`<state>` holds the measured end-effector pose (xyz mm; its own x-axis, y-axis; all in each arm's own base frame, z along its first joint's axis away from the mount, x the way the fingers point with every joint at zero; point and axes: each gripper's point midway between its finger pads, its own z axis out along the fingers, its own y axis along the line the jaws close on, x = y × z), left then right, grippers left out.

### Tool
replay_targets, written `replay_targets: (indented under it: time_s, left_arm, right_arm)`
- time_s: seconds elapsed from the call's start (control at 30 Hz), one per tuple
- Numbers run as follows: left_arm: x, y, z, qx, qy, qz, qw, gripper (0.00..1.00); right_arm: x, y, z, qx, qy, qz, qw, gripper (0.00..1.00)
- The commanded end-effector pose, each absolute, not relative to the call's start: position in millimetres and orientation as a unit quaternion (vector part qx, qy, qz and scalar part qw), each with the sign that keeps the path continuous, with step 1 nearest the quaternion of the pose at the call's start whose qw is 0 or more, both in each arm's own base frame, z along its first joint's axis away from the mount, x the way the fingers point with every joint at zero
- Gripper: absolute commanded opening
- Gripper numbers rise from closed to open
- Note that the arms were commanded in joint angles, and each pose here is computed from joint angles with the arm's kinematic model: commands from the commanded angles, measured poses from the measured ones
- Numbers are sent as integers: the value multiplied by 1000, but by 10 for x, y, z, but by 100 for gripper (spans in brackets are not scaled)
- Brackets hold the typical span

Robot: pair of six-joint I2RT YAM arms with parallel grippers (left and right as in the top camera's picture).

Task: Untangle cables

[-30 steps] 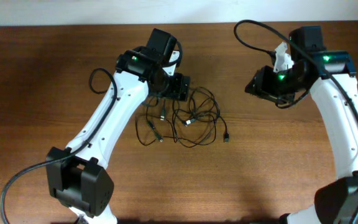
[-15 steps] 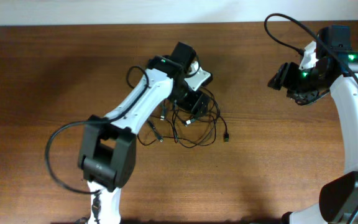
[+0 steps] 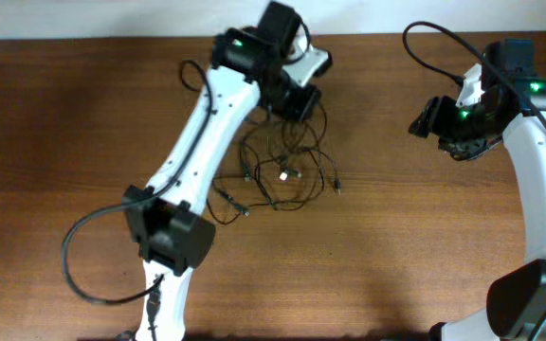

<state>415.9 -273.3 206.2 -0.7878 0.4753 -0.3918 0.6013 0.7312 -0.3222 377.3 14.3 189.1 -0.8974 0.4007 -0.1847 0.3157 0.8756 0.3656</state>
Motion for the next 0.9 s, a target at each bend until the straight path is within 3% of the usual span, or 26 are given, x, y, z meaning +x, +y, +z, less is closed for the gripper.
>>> replay_targets:
  time_s: [0.0, 0.23, 0.4, 0.5, 0.7, 0.87]
  left_arm:
    - [4241, -2531, 2766, 283, 906, -229, 215, 0]
    - [4029, -2418, 3377, 288, 889, -233, 270, 0]
    - [3772, -2114, 4267, 280, 847, -234, 388, 0]
    - [3720, -1805, 4554, 241, 841, -226, 428, 0]
    - [3936, -1503, 3832, 190, 910, -171, 328, 0]
    - [4237, -1322, 2595, 120, 963, -150, 188, 0]
  right_arm:
    - [3749, 143, 1860, 184, 962, 164, 122, 67]
    - [3702, 147, 1846, 185, 963, 163, 112, 67]
    - [3701, 148, 1846, 184, 963, 163, 112, 67]
    - [3687, 151, 1843, 184, 963, 162, 109, 67]
    - [3667, 280, 1839, 167, 967, 164, 103, 67]
    - [3635, 617, 1842, 123, 973, 169, 97, 68]
